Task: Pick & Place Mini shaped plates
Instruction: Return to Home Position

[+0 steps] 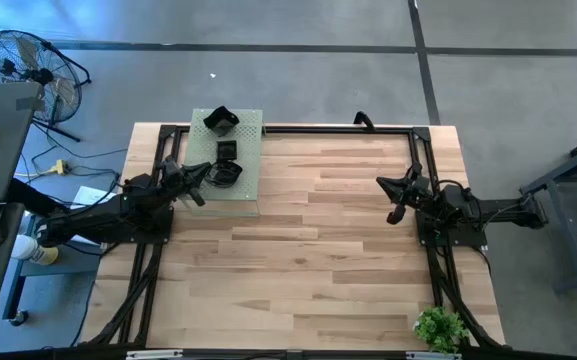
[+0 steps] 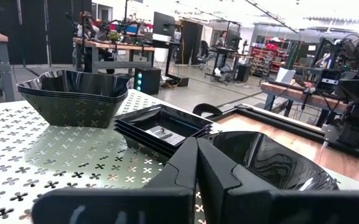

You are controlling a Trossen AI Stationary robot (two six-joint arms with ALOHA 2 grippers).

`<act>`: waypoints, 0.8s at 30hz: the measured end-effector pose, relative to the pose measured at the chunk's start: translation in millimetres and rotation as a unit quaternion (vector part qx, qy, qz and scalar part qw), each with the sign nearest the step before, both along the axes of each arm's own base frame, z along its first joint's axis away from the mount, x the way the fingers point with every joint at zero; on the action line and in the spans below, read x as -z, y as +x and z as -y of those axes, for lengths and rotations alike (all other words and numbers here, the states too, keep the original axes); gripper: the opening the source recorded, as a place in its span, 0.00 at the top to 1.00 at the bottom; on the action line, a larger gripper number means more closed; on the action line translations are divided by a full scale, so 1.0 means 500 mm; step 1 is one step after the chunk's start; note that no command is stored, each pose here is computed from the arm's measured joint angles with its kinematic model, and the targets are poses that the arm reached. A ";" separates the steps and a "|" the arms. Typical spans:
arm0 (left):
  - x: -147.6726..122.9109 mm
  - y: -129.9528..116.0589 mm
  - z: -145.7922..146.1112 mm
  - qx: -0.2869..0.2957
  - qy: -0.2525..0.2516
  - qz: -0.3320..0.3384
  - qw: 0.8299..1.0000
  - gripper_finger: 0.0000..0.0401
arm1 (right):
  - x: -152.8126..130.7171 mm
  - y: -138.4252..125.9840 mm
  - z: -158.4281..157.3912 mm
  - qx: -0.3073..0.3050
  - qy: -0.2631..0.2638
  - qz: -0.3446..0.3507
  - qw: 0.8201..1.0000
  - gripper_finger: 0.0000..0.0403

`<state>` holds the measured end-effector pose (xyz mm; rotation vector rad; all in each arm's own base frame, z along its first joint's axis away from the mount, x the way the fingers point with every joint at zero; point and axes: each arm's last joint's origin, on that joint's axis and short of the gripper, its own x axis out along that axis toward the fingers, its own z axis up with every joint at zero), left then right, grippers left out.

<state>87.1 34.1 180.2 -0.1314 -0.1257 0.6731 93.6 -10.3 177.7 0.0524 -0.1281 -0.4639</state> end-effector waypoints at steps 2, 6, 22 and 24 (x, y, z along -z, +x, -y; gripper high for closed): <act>0.000 0.000 0.000 0.000 0.000 0.000 1.000 1.00 | 0.000 0.000 0.000 0.000 0.000 0.000 1.000 0.98; 0.000 0.000 0.000 0.000 0.000 0.000 1.000 1.00 | 0.000 0.000 0.000 0.000 0.000 0.000 1.000 0.98; 0.000 0.000 0.000 0.000 0.000 0.000 1.000 1.00 | 0.000 0.000 0.000 0.000 0.000 0.000 1.000 0.99; 0.000 0.000 0.000 0.000 0.000 0.000 1.000 1.00 | 0.000 0.000 0.000 0.000 0.000 0.000 1.000 0.99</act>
